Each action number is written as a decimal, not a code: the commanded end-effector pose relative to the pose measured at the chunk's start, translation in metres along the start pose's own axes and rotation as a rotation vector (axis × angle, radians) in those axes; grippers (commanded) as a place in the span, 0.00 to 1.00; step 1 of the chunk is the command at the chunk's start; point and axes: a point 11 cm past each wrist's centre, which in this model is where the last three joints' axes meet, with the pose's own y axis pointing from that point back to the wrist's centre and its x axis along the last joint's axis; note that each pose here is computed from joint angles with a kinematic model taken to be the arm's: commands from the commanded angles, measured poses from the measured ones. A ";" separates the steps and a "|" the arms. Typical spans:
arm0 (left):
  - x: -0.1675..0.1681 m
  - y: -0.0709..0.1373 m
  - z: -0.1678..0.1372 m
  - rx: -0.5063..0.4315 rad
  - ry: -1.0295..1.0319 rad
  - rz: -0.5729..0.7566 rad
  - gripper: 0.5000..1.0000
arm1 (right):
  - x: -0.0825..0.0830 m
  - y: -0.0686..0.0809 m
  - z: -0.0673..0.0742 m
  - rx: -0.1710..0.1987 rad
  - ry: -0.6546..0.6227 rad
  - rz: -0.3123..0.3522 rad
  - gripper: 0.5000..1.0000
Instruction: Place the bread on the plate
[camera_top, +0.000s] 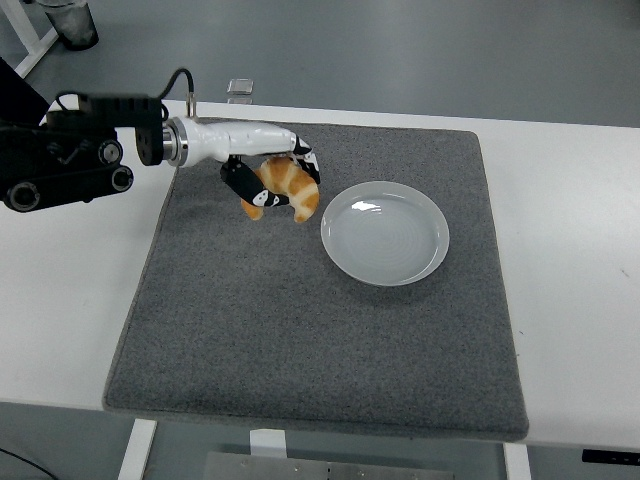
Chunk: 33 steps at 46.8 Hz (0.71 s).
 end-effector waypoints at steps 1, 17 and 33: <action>0.040 0.008 0.013 -0.017 -0.027 0.047 0.00 | 0.000 0.000 0.000 0.000 0.000 -0.001 0.90; 0.089 0.015 0.045 -0.087 -0.071 0.082 0.00 | 0.000 0.000 0.000 0.000 0.000 -0.001 0.90; 0.075 -0.011 0.077 -0.208 -0.112 0.040 0.00 | 0.000 0.000 0.000 0.000 0.000 -0.001 0.90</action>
